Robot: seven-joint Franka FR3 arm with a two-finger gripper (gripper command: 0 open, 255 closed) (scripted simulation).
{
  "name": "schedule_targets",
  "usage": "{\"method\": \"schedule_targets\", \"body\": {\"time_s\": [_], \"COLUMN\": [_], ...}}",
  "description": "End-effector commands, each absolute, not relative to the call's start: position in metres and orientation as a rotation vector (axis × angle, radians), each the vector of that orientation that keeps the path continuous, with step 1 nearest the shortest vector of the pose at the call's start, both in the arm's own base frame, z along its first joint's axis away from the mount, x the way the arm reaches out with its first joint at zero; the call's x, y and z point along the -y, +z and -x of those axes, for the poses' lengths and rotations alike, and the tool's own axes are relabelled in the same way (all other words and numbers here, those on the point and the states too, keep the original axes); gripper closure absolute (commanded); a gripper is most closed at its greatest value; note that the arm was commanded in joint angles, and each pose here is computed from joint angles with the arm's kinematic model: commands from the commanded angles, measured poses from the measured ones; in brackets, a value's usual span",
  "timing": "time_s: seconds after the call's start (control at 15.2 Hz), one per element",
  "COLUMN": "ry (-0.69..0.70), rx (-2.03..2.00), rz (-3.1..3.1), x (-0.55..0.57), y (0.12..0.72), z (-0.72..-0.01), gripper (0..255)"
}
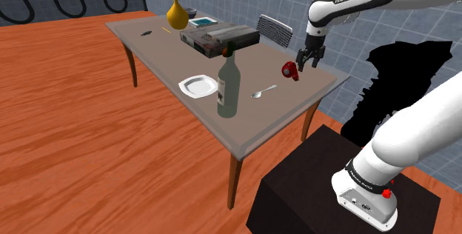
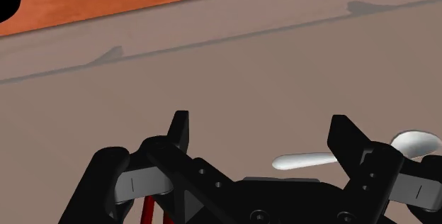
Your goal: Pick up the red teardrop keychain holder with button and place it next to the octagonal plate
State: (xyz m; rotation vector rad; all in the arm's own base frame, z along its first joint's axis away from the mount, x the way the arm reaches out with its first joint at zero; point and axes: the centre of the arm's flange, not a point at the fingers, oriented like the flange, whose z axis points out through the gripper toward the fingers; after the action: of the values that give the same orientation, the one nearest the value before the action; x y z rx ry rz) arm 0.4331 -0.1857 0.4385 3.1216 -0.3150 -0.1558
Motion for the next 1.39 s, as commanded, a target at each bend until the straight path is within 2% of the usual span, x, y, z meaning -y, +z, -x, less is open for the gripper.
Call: {"method": "schedule_targets", "body": {"time_s": [0.0,0.73,1.32], "ry": [-0.156,-0.157,-0.157], "rx": [0.319,0.342,0.342], "rz": [-3.122,-3.129,-3.129], "x": [0.201,0.297,0.296], "y": [0.426,0.359,0.32], "z": [-0.452,-0.53,-0.527], "gripper": [0,0,0]}}
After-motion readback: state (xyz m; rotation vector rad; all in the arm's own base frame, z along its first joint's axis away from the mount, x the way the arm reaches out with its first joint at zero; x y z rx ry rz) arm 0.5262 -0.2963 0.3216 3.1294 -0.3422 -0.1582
